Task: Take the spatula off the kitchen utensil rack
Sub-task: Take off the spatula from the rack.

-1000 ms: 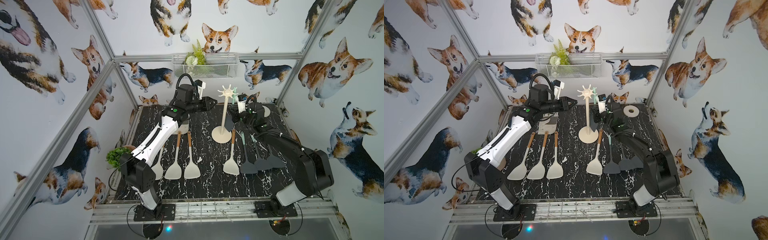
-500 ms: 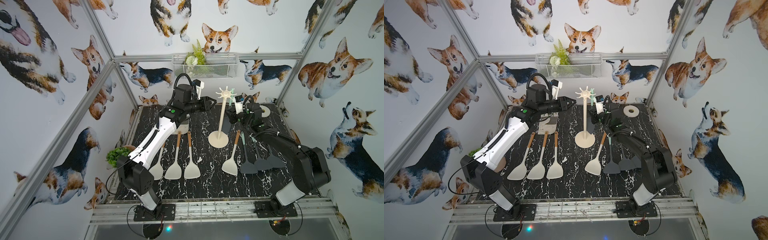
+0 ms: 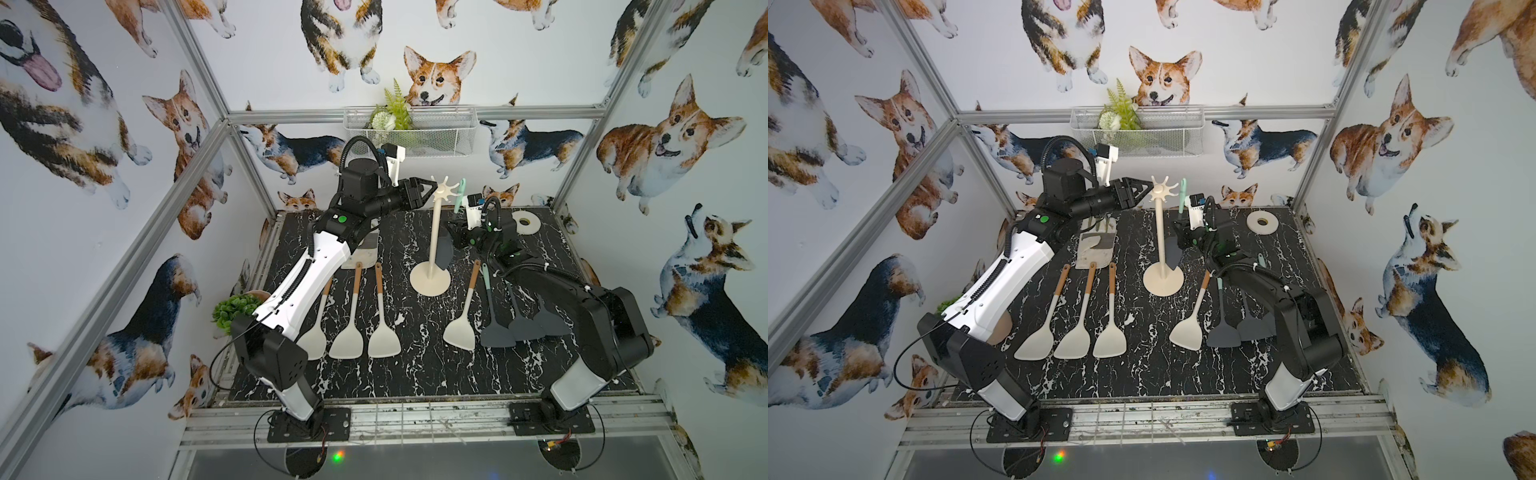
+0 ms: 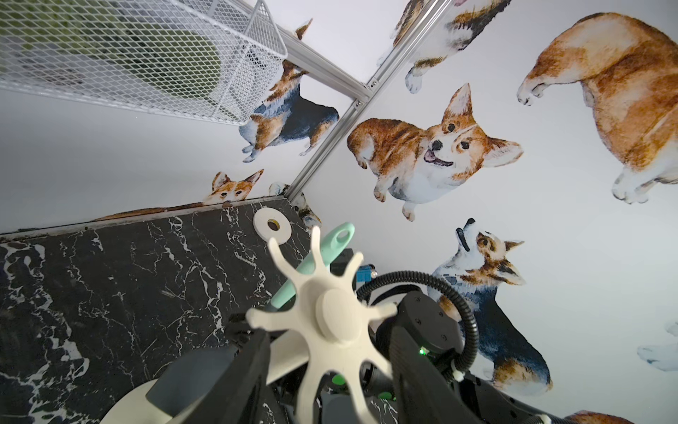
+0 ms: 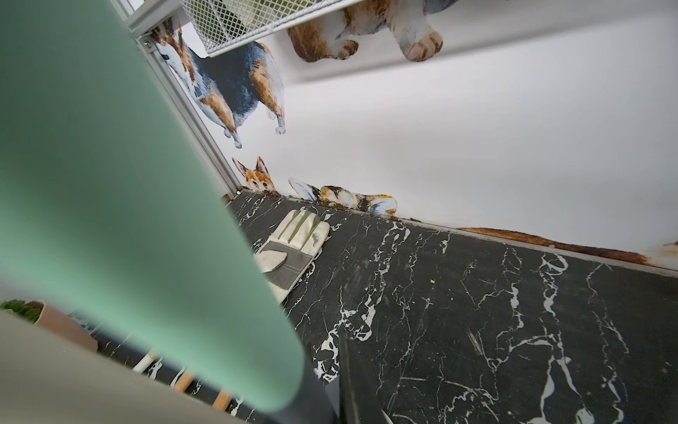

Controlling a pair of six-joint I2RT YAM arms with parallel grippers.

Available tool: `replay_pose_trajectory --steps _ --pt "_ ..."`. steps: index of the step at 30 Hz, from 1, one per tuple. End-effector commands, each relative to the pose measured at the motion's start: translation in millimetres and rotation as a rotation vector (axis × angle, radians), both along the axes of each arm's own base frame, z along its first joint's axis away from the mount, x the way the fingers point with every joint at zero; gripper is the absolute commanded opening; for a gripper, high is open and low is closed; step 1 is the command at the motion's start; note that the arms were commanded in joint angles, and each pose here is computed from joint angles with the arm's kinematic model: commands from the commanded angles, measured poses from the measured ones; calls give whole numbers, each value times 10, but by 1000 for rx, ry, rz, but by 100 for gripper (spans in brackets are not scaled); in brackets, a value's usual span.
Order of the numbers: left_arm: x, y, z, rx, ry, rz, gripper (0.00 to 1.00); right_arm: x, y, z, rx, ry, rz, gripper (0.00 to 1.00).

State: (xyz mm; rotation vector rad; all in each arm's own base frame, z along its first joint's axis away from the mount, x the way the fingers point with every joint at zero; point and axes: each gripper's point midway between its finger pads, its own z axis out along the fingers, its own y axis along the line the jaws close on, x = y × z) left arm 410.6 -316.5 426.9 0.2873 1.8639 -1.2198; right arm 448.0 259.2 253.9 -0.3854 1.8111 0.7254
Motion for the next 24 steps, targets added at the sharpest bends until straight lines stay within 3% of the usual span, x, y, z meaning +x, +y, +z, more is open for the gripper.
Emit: replay_pose_trajectory --steps 1,9,10,14,20,24 --pt "32 -32 20 -14 7 -6 56 2 7 223 53 -48 -7 0" --pt "-24 113 -94 64 -25 27 57 9 -705 374 8 -9 -215 0" --pt "-108 184 20 61 -56 32 57 -22 -801 399 3 -5 -230 0" --pt "-236 380 -122 129 -103 50 59 -274 -1064 419 -33 26 -238 0" --pt "-696 583 -532 217 -211 -10 63 -1081 -889 279 -37 122 32 0" --pt "-1085 473 -693 143 -264 -177 65 -1761 -644 188 90 229 286 0"
